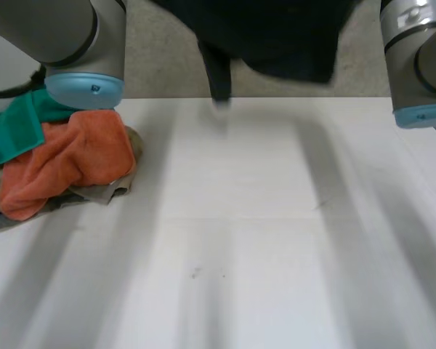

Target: Fold the laundry.

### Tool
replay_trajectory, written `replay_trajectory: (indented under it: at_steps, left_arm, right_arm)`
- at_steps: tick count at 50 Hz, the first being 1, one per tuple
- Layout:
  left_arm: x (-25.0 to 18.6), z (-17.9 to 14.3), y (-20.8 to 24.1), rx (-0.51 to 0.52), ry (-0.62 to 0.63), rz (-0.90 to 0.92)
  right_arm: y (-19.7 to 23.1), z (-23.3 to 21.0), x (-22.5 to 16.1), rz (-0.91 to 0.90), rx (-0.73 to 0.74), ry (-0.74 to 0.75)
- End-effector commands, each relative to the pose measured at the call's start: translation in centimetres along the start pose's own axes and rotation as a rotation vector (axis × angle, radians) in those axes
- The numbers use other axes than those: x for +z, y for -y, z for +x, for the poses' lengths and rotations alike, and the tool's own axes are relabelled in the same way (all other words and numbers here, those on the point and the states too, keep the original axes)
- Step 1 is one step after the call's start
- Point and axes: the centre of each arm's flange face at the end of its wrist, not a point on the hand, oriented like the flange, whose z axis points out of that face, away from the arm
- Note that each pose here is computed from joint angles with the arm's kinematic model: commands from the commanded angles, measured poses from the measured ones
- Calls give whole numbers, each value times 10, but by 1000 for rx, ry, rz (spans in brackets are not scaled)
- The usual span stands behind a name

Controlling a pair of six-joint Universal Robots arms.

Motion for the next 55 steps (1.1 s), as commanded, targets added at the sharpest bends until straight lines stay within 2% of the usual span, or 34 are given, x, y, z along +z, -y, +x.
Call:
replay_trajectory:
  at_steps: [1, 8, 14, 17, 21, 31, 41, 46, 55]
  left_arm:
    - [-38, 12, -36, 29, -93, -195]
    - [-101, 37, -102, 71, -231, -452]
    - [-168, 61, -158, 91, -354, -676]
    - [-197, 75, -166, 83, -415, -747]
    - [-216, 75, -169, 72, -444, -808]
    - [-218, 61, -137, 22, -440, -818]
    - [-201, 56, -108, -82, -399, -781]
    - [-192, 55, -102, -91, -393, -768]
    - [-181, 61, -84, -129, -401, -731]
  right_arm:
    - [-13, -18, -19, -156, 65, 188]
    - [-70, -61, -64, -402, 106, 355]
    - [-121, -105, -127, -602, 154, 527]
    - [-134, -115, -150, -675, 166, 568]
    - [-134, -116, -162, -720, 176, 584]
    - [-110, -96, -169, -793, 215, 594]
    - [-92, -68, -184, -900, 386, 470]
    - [-83, -43, -202, -945, 393, 433]
    - [-68, -42, -245, -990, 409, 446]
